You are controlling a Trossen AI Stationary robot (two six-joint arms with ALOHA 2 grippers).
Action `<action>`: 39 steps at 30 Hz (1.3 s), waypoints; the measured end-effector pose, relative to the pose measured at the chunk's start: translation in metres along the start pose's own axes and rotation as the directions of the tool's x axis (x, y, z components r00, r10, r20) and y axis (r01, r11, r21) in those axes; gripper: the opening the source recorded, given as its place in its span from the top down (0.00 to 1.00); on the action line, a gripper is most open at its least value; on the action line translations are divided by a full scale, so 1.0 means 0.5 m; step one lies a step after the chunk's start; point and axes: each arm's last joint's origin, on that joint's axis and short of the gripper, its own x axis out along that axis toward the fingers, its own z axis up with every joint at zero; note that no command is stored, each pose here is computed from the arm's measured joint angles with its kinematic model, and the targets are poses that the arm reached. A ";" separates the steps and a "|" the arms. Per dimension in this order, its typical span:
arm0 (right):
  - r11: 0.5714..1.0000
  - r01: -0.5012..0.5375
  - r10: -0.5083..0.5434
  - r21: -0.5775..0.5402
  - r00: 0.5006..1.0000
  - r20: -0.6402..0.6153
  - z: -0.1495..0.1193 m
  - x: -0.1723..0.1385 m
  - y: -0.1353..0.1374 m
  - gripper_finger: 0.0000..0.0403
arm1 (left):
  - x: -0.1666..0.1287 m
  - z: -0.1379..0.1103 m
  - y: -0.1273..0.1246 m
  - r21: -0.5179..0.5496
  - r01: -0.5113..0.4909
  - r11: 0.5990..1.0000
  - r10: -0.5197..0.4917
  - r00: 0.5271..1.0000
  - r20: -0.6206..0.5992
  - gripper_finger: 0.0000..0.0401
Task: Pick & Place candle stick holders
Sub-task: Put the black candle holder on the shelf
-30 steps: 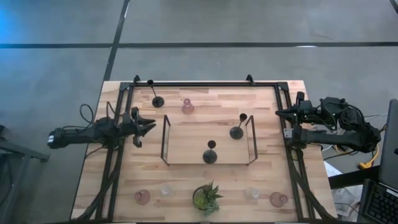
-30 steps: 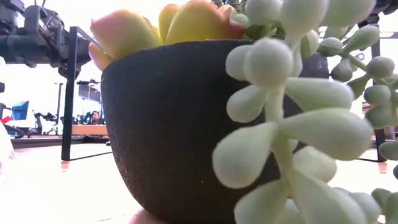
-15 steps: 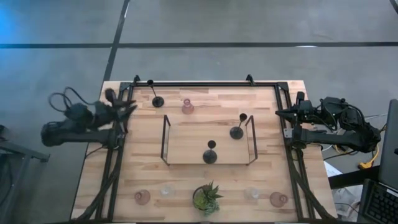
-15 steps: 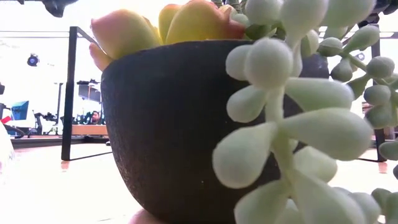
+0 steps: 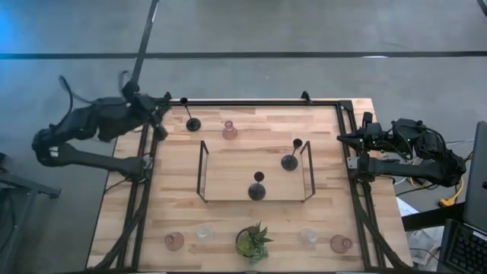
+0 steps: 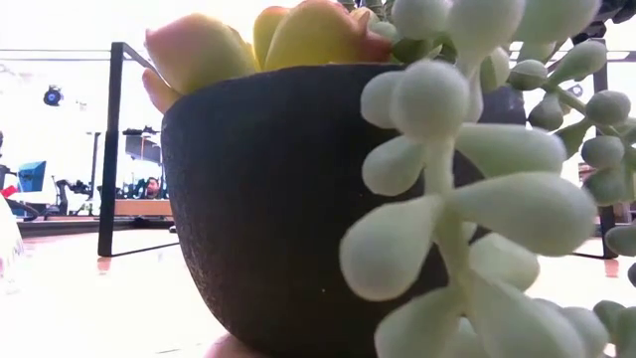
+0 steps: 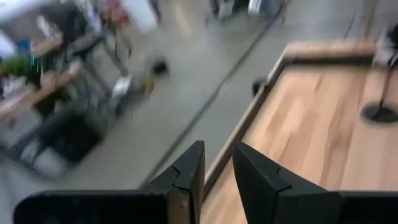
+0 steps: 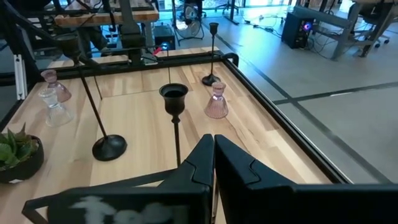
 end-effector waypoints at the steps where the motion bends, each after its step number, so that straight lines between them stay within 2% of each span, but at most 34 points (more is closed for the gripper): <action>1: 1.000 0.000 0.000 0.000 1.000 0.000 0.000 0.000 0.000 0.98 | 0.005 0.012 0.004 -0.020 -0.009 1.000 0.009 1.000 -0.029 0.78; 5: 1.000 0.000 0.000 0.000 1.000 0.000 0.000 0.000 0.000 0.98 | 0.031 0.047 0.026 -0.083 -0.045 0.996 0.032 0.988 -0.150 0.78; 9: 1.000 0.001 -0.001 0.001 1.000 0.000 0.000 0.000 0.000 0.98 | 0.090 0.060 0.047 -0.160 0.019 0.987 -0.067 0.953 -0.297 0.78; 11: 1.000 0.001 -0.001 0.001 1.000 0.000 0.000 0.000 0.000 0.98 | 0.120 0.057 0.066 -0.206 0.014 0.978 -0.089 0.928 -0.362 0.78; 18: 1.000 0.001 -0.001 0.001 1.000 0.000 0.000 0.000 0.000 0.98 | 0.225 0.009 0.160 -0.274 -0.219 0.937 0.021 0.815 -0.579 0.78; 24: 1.000 0.001 -0.001 0.000 1.000 0.000 0.000 0.000 0.000 0.98 | 0.287 -0.049 0.223 -0.277 -0.283 0.918 0.000 0.699 -0.715 0.78; 27: 1.000 0.002 -0.002 0.001 1.000 0.000 0.000 0.000 0.000 0.98 | 0.309 -0.073 0.236 -0.299 -0.271 0.915 -0.053 0.654 -0.754 0.78; 33: 1.000 0.002 -0.002 0.000 1.000 0.000 0.000 0.000 0.000 0.98 | 0.342 -0.091 0.237 -0.348 -0.177 0.920 -0.164 0.633 -0.756 0.78; 35: 1.000 0.002 -0.002 0.001 1.000 0.000 0.000 0.000 0.000 0.98 | 0.348 -0.095 0.234 -0.364 -0.151 0.919 -0.202 0.613 -0.763 0.78; 39: 1.000 0.002 -0.002 0.000 1.000 0.000 0.000 0.000 0.000 0.98 | 0.349 -0.099 0.231 -0.385 -0.132 0.913 -0.241 0.587 -0.773 0.78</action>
